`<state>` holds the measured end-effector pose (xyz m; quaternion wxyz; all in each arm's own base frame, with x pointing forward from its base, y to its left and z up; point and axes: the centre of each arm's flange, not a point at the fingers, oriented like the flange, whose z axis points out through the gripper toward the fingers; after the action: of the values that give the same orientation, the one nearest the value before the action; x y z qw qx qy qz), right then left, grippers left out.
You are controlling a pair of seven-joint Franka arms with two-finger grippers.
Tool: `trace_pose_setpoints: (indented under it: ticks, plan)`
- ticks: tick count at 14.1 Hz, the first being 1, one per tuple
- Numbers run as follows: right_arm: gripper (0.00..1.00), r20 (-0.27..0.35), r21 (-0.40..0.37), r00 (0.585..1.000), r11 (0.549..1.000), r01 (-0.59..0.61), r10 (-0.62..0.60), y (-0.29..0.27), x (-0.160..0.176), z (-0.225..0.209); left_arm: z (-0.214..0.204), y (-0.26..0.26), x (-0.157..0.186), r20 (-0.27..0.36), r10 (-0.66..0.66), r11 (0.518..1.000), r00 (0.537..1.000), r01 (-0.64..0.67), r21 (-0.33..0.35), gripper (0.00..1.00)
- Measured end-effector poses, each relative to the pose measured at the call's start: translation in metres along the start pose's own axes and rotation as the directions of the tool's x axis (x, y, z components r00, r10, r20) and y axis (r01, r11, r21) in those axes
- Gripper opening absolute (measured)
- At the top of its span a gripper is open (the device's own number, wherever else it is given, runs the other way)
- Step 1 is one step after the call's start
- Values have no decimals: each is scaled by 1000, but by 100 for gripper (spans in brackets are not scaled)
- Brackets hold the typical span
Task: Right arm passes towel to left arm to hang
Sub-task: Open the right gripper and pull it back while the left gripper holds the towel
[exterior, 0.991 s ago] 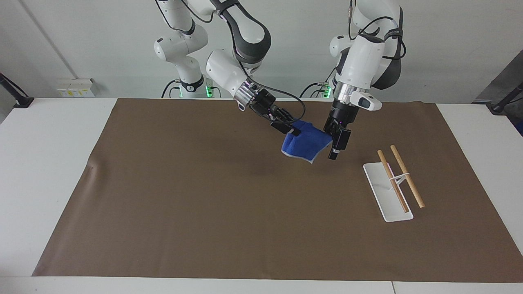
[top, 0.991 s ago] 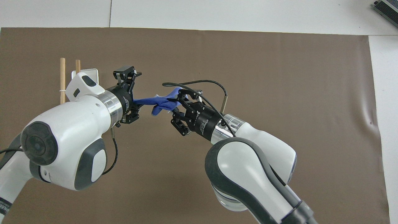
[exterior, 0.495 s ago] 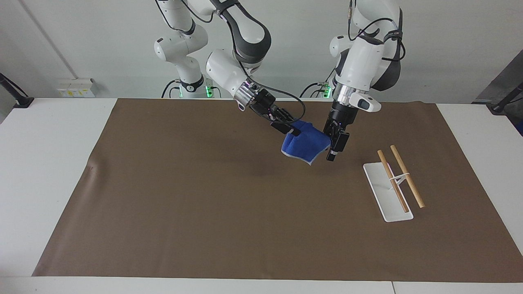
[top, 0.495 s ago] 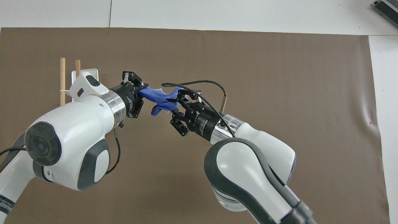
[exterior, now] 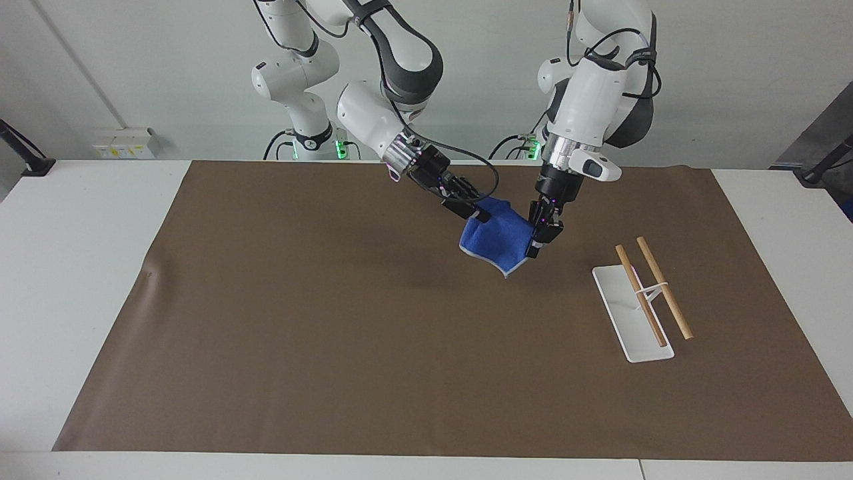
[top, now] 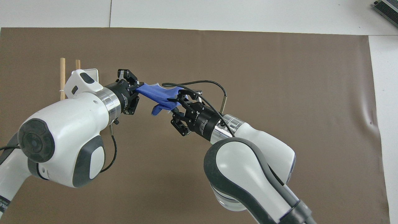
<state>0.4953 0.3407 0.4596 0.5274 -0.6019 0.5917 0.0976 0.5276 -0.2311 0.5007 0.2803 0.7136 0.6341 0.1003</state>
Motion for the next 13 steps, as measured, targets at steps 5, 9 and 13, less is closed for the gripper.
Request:
trace_pose_setpoints:
  ticks: [5,9,13]
  plan:
    - [73,-161,28,927,937,348,-339,-1,19,-10,-7,23,32,-24,223,975,975,-223,-8,2]
    - [100,-235,-78,705,736,673,-669,-8,57,-19,-12,35,70,-54,393,919,918,-393,12,2]
    - [100,-258,-198,450,502,842,-855,-34,100,-39,-17,40,127,-90,425,905,900,-422,53,2]
